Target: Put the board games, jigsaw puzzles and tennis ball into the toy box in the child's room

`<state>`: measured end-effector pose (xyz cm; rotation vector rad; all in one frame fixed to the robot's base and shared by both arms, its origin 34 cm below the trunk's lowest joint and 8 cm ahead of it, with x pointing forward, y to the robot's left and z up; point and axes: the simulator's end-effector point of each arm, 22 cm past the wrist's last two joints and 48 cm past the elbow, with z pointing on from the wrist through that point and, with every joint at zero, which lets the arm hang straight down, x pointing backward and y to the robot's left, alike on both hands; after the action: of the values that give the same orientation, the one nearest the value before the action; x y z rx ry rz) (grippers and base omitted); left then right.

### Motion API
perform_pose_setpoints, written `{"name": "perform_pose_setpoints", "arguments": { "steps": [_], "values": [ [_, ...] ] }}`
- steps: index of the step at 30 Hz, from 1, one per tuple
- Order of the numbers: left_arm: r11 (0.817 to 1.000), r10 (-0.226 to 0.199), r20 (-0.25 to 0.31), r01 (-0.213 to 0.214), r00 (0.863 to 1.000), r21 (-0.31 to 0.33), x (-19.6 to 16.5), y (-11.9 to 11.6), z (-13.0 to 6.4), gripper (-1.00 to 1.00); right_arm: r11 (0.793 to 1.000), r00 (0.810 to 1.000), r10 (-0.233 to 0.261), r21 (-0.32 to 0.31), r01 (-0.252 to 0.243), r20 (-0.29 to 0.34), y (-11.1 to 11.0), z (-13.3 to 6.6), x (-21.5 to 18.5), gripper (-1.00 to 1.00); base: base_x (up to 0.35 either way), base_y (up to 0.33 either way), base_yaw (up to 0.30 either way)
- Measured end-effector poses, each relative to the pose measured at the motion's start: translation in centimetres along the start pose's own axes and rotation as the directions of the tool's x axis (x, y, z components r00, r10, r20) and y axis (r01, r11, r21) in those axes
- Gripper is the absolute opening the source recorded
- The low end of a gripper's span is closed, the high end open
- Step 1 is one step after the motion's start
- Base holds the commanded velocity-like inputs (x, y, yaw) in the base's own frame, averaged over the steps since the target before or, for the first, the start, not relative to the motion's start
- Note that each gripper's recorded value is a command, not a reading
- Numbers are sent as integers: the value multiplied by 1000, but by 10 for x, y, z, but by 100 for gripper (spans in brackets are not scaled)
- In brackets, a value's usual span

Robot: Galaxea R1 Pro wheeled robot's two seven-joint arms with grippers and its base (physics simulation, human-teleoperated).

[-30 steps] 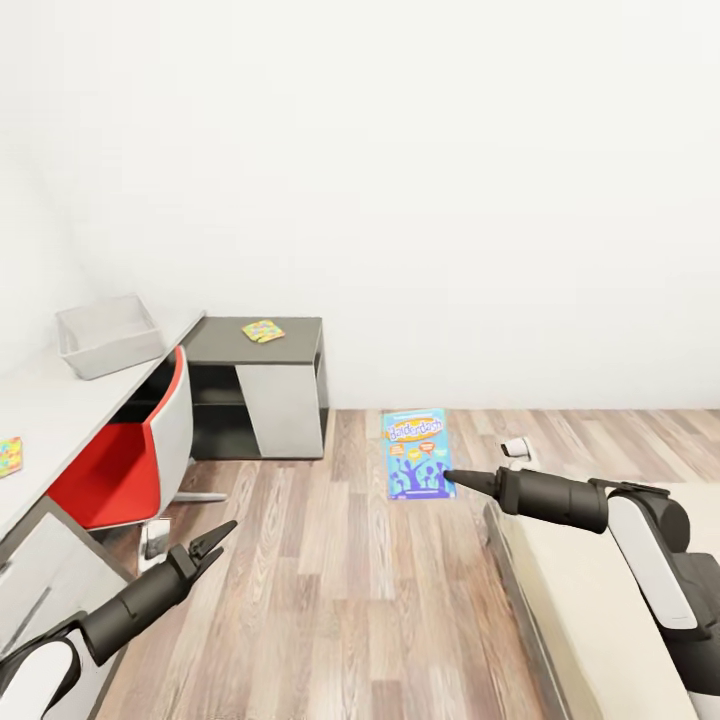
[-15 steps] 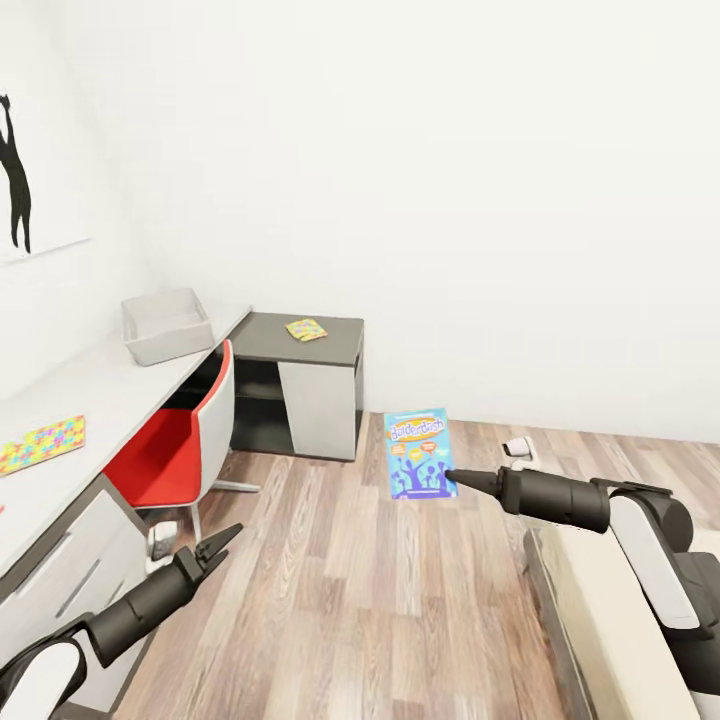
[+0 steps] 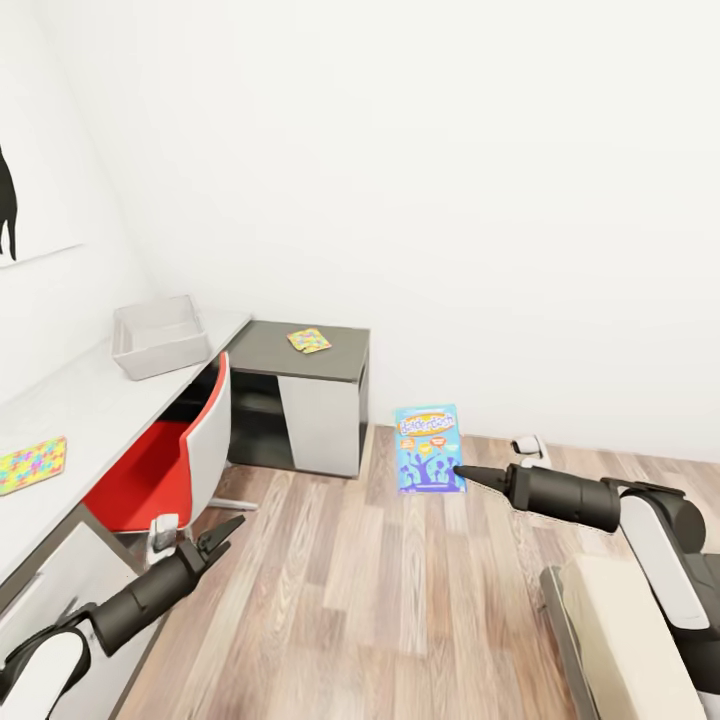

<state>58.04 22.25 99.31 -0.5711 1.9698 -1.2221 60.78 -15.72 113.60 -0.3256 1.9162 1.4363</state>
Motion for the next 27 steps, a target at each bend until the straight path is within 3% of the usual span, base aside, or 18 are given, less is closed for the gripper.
{"name": "perform_pose_setpoints", "arguments": {
  "steps": [8,11,15,27],
  "values": [
    [997,42,4,-42,999,67,-27,-33,16,100,1000,1000,-1,8,1,24,-2,-6,-7,-100,331,-90,5],
    [995,43,-1,-43,999,85,-31,-36,31,100,999,999,21,-27,-20,27,-5,4,-11,-100,0,0,0],
    [992,60,8,-61,998,113,-28,-49,33,100,996,1000,5,-86,-3,27,20,9,-13,-100,0,0,0],
    [980,122,-45,-114,991,163,-17,-63,58,100,989,1000,4,-150,-7,-15,33,18,-1,-100,0,0,0]
  ]
}}
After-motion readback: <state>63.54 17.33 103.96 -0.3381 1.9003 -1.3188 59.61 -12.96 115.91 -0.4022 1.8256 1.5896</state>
